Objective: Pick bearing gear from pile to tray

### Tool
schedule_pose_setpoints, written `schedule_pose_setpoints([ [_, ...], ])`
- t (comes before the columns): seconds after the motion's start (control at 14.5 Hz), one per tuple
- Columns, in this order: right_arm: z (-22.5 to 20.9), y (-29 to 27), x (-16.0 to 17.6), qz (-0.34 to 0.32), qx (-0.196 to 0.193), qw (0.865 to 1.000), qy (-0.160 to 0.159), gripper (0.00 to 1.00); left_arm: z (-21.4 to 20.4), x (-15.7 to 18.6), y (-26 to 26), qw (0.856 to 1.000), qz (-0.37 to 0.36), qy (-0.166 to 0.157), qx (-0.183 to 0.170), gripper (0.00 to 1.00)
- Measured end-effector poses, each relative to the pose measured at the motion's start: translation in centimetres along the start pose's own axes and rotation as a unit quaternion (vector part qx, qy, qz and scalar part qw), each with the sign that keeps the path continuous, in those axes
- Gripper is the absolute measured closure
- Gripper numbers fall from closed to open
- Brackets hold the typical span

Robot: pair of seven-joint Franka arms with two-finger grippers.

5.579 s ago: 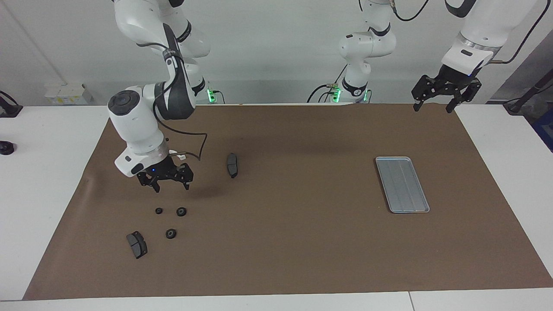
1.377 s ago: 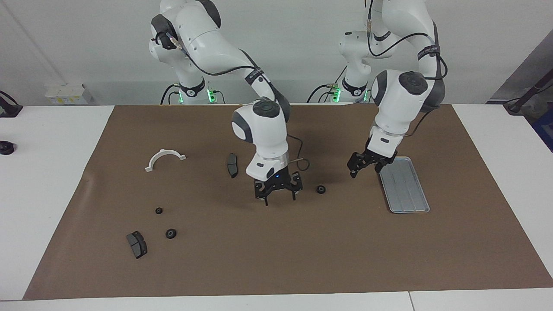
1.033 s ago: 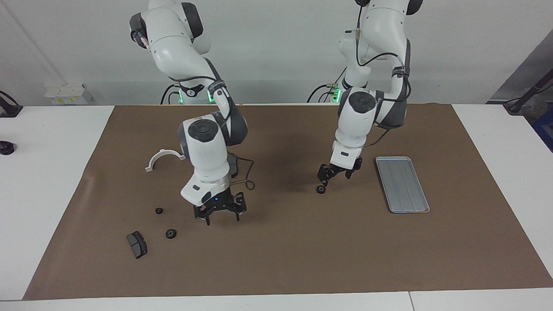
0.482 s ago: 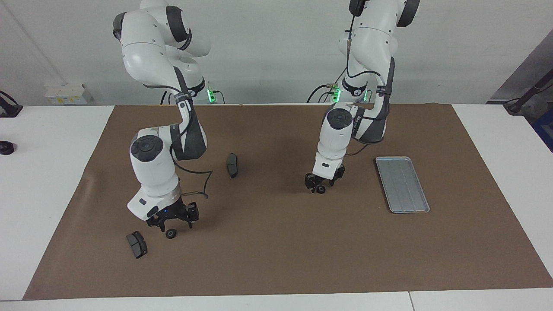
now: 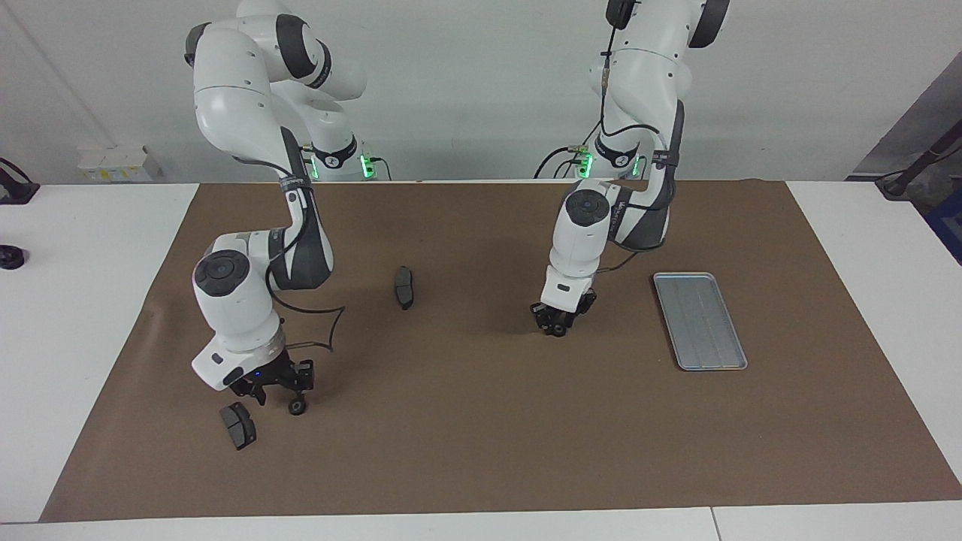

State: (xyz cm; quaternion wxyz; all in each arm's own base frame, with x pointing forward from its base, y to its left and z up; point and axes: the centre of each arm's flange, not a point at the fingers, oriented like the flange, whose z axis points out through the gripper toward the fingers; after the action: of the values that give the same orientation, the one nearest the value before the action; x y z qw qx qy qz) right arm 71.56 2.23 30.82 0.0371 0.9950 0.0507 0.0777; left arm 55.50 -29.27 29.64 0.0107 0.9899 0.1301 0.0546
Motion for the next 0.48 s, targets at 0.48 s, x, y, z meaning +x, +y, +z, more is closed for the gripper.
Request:
schedule_pose_setpoints([
  [0.48, 0.9, -1.2, 0.0, -0.003, 0.007, 1.000, 0.020, 0.36, -7.2, 6.7, -5.5, 0.999, 0.004, 0.001, 0.033, 0.65],
])
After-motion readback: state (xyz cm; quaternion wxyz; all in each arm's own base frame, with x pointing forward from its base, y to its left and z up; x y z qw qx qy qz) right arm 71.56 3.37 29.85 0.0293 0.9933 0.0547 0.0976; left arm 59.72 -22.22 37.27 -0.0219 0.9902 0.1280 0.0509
